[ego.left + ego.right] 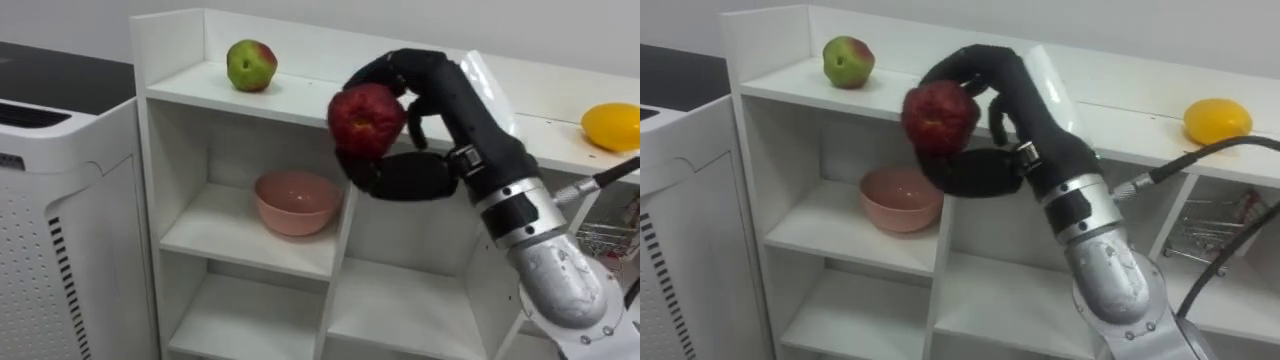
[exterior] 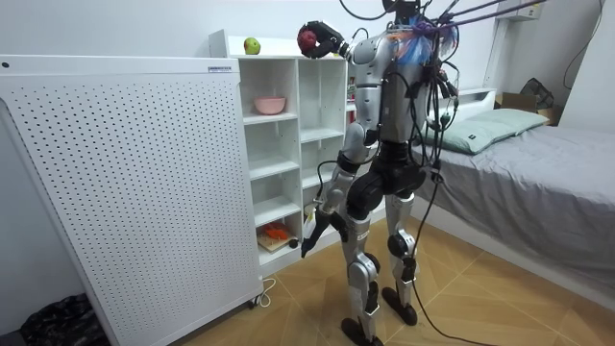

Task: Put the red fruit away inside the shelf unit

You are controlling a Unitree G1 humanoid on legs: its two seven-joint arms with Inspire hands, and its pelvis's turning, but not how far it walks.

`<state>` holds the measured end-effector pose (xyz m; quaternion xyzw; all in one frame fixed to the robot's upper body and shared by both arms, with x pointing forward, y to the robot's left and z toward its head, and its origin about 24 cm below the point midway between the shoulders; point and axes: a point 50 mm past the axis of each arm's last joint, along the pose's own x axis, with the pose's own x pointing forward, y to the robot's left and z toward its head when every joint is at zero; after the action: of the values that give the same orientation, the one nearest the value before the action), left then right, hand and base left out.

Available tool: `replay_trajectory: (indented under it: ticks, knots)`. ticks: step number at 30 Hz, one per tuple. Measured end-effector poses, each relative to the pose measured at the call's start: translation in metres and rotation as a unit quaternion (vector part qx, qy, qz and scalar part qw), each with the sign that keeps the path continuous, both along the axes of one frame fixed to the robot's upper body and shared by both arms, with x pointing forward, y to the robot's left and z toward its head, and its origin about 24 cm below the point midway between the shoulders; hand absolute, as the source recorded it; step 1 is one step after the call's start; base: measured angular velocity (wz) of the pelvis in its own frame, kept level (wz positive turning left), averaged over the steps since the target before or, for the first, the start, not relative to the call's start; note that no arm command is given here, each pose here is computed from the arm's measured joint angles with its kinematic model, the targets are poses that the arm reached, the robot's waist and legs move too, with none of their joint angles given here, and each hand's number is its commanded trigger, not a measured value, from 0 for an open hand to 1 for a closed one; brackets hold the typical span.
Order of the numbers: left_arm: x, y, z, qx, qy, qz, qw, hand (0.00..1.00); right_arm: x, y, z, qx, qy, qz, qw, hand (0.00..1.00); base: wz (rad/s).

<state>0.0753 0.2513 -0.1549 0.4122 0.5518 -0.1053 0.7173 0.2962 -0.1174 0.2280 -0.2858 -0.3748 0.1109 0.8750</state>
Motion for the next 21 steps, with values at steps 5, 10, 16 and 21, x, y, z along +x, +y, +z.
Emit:
replay_trajectory:
  ticks: [5,10,16,21]
  knots:
    - [0.000,-0.001,-0.001,0.005,0.002,-0.006,1.000,0.00,-0.004,0.013,-0.017,0.007,0.029,0.024,0.999,1.00,0.00]
    - [0.001,-0.003,-0.002,0.005,0.002,-0.005,1.000,0.00,-0.005,0.020,-0.041,-0.006,0.074,0.037,0.997,1.00,-0.01]
    - [0.010,-0.007,-0.002,0.004,-0.015,-0.015,1.000,0.00,0.007,0.012,-0.087,-0.014,0.165,0.001,0.986,1.00,0.03]
    - [0.011,-0.007,-0.004,-0.010,-0.018,0.032,0.999,0.00,0.020,-0.002,-0.136,-0.042,0.258,-0.052,0.964,1.00,-0.03]
